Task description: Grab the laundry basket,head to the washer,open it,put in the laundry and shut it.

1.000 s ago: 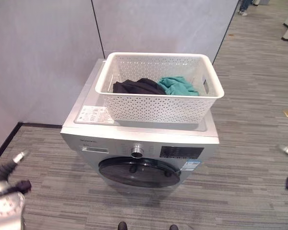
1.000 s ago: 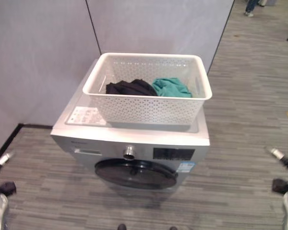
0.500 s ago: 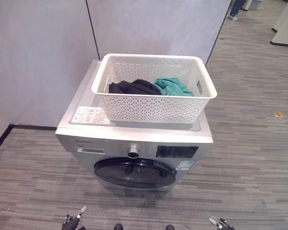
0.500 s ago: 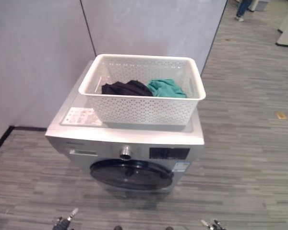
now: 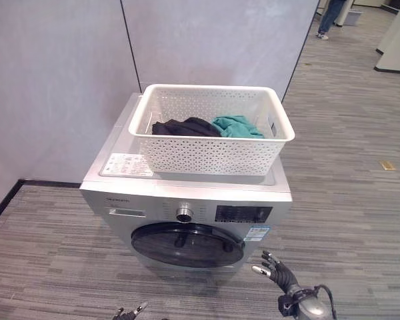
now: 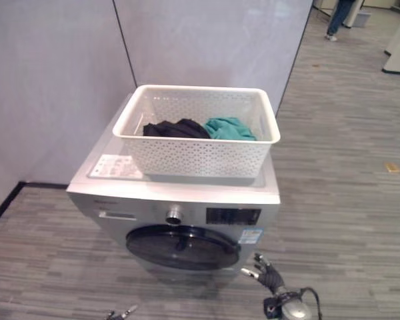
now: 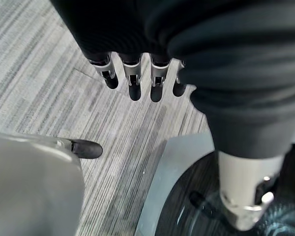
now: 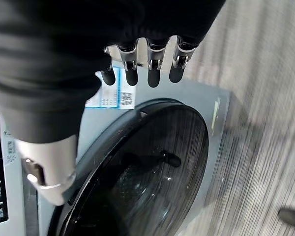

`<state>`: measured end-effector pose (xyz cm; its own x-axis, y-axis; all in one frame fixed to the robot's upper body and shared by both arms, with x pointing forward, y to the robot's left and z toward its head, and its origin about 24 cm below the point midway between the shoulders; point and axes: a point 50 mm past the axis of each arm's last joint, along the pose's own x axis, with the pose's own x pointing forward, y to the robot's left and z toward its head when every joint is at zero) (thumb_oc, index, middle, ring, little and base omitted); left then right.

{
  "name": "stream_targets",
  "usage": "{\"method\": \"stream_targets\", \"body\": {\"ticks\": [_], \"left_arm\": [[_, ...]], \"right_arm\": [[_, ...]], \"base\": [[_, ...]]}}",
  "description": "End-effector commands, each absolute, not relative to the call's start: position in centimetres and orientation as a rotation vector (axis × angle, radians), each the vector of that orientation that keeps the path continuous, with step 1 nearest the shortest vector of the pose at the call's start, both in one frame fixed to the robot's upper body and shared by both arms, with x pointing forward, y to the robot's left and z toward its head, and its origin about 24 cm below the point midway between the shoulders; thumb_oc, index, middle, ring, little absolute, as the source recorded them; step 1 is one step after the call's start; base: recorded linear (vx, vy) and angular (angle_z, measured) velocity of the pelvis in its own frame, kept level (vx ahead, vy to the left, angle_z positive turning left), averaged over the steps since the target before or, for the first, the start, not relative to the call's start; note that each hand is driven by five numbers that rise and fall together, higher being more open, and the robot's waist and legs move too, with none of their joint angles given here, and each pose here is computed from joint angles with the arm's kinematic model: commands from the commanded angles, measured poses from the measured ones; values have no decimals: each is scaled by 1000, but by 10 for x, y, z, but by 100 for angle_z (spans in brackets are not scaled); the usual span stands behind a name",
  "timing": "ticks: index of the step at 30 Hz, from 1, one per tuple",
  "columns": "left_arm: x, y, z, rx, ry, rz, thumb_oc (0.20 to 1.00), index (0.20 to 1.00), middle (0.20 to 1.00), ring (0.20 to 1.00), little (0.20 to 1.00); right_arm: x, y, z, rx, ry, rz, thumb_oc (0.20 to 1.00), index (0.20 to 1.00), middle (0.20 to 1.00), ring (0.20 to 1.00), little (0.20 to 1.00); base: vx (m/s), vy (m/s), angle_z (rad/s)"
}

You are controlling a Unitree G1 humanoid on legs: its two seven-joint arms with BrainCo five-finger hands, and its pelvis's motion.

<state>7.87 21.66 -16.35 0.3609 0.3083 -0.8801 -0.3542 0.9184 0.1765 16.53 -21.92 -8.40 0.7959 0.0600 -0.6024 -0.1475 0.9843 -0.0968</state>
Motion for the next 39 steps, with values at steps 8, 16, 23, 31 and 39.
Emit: {"method": "stream_targets", "body": {"ticks": [8,16,23,31,39], "left_arm": [[134,212,-150,39,990,340,1000,1000,1000,1000,1000],[172,198,-136,52,874,273,1000,1000,1000,1000,1000],[171,188,-137,71,880,190,1000,1000,1000,1000,1000],[176,190,-134,141,863,135,1000,1000,1000,1000,1000],[175,195,-128,229,800,86,1000,1000,1000,1000,1000]], "right_arm": [[194,-219,-48,-211,449,164,1000,1000,1000,1000,1000],[189,-235,-53,-271,501,137,1000,1000,1000,1000,1000],[173,-242,-66,-179,571,53,1000,1000,1000,1000,1000],[188,-240,-56,-236,501,38,1000,1000,1000,1000,1000],[228,-256,-30,-624,410,49,1000,1000,1000,1000,1000]], "base": [[-144,-166,15],[-253,-100,73],[-98,111,35],[-159,170,29],[-37,34,2]]}}
